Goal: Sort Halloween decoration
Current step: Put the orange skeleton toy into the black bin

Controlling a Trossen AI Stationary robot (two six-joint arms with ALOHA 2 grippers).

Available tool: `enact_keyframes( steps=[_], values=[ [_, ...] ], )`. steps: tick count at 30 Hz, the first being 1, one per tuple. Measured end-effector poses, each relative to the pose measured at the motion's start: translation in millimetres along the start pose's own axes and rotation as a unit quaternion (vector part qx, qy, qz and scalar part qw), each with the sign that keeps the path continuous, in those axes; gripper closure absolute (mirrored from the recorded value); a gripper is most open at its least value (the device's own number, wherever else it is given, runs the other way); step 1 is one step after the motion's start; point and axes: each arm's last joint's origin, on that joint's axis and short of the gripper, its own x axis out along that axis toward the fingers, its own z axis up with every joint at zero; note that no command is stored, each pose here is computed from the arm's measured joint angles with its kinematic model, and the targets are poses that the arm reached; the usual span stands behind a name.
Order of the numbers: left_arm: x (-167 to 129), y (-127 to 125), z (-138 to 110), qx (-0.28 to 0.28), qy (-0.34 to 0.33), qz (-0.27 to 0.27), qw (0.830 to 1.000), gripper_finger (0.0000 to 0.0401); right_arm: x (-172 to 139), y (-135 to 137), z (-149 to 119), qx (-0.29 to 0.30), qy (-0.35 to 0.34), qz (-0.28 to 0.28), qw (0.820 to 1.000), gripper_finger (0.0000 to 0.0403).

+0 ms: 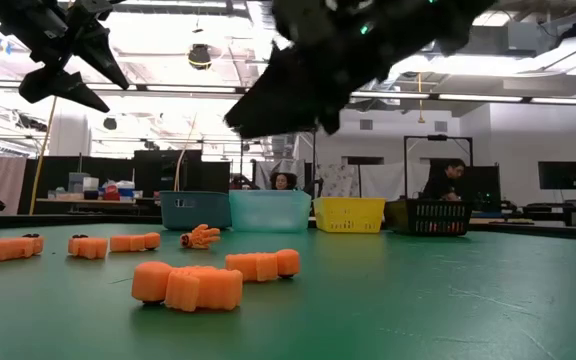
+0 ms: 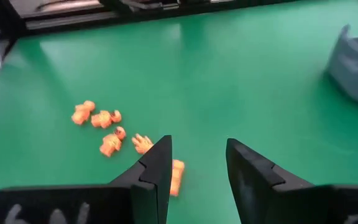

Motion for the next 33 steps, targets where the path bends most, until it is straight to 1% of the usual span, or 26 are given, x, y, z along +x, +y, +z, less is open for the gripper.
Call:
enact_keyframes(
  steps=[4, 6, 8, 14, 17, 19, 22, 26, 33],
  values=[
    [0.0, 0.0, 0.0, 0.0, 0.0, 0.0, 1.0, 0.014, 17.2, 3.7, -10.6, 0.01, -0.012, 0.004, 1.0, 0.0258],
    [0.0, 0.0, -0.1, 0.0, 0.0, 0.0, 1.0, 0.014, 23.1, 5.4, -16.7, 0.007, -0.004, 0.003, 1.0, 0.0258],
    [0.0, 0.1, -0.1, 0.001, 0.001, 0.0, 1.0, 0.014, 31.1, 8.8, -17.3, 0.007, -0.008, 0.005, 1.0, 0.0258],
    [0.1, 0.7, -0.8, 0.004, 0.005, 0.004, 1.0, 0.014, 55.1, 20.8, -35.3, -0.019, 0.02, 0.008, 1.0, 0.0258],
    [0.9, 1.1, -1.5, 0.006, 0.009, 0.009, 1.0, 0.014, 65.5, 27.1, -45.6, -0.024, 0.037, 0.008, 0.999, 0.0258],
    [1.3, 1.0, -1.6, 0.006, 0.01, 0.009, 1.0, 0.014, 71.3, 30.7, -50.3, -0.015, 0.041, 0.009, 0.999, 0.0258],
    [2.2, 0.8, -1.7, 0.008, 0.012, 0.011, 1.0, 0.014, 71.2, 29.5, -52.9, 0.007, 0.053, -0.002, 0.999, 0.0258],
    [2.5, 0.8, -1.9, 0.008, 0.013, 0.013, 1.0, 0.014, 70.2, 23.8, -60.0, 0.009, 0.08, -0.046, 0.996, 0.0266],
    [2.5, 0.8, -1.9, 0.02, 0.013, 0.012, 1.0, 0.014, 69.3, 22.9, -61.7, 0.01, 0.092, -0.054, 0.994, 0.0289]
  ],
)
